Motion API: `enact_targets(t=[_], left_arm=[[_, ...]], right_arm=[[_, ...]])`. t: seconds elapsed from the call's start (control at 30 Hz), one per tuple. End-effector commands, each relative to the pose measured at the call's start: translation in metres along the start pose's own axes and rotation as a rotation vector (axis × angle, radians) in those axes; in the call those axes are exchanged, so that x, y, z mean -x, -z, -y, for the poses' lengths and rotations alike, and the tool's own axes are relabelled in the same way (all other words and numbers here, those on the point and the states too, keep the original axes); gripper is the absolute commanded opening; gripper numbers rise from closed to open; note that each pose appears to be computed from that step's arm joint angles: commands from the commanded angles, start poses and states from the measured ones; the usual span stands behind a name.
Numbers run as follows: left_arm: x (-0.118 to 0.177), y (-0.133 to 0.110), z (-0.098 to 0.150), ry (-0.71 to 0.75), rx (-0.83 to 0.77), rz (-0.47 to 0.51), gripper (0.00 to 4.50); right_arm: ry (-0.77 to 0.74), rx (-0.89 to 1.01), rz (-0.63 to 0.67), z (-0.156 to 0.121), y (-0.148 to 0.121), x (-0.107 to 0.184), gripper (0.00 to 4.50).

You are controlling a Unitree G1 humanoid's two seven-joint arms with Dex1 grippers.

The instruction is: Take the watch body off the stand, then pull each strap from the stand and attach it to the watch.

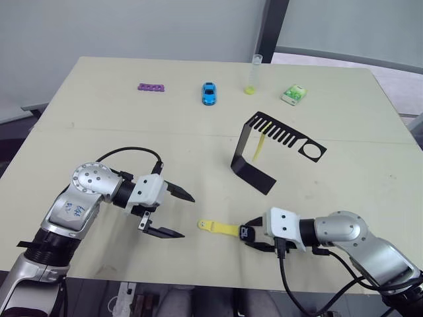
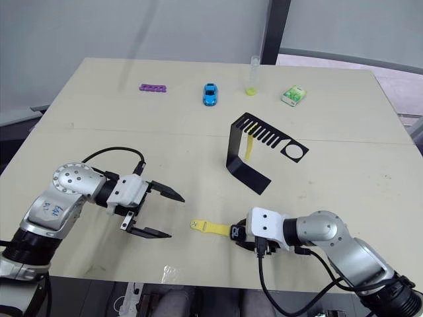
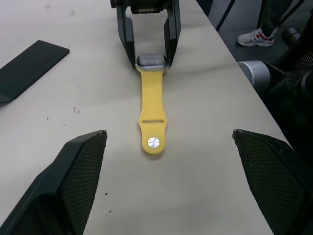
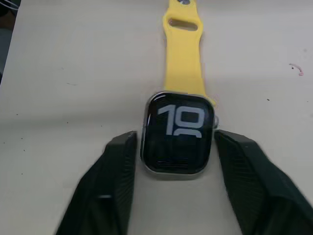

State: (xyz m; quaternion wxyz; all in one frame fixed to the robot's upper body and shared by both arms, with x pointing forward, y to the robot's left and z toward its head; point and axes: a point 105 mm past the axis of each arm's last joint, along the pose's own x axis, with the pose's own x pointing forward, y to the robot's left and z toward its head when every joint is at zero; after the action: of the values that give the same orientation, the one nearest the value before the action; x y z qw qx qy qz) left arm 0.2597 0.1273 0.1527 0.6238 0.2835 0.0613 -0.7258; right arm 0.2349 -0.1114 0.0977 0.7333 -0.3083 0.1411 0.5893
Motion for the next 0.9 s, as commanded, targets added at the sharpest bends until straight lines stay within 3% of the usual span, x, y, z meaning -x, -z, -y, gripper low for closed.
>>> enact_targets(t=[0.03,0.2,0.3,0.53,0.7,0.8,0.9], left_arm=[[0.002,-0.006,-0.003,-0.041,-0.026,-0.001,4.5],[0.03,0.004,-0.009,-0.242,0.158,0.073,4.5],[0.054,0.017,-0.006,-0.389,0.327,0.122,4.5],[0.125,0.048,-0.003,-0.756,0.587,0.192,4.5],[0.148,0.057,-0.005,-0.867,0.596,0.19,4.5],[0.132,0.051,-0.01,-0.822,0.559,0.192,4.5],[0.103,0.029,-0.016,-0.729,0.481,0.226,4.5]], right_arm=[[0.03,0.019,0.019,0.002,-0.012,0.022,4.49],[0.232,-0.174,0.095,-0.001,-0.01,0.083,4.49],[0.429,-0.338,0.146,-0.005,0.002,0.123,4.49],[0.781,-0.538,0.089,-0.031,0.046,0.187,4.49],[0.863,-0.583,0.108,-0.04,0.053,0.193,4.49],[0.854,-0.571,0.148,-0.033,0.048,0.183,4.49],[0.832,-0.55,0.217,-0.019,0.038,0.166,4.49]])
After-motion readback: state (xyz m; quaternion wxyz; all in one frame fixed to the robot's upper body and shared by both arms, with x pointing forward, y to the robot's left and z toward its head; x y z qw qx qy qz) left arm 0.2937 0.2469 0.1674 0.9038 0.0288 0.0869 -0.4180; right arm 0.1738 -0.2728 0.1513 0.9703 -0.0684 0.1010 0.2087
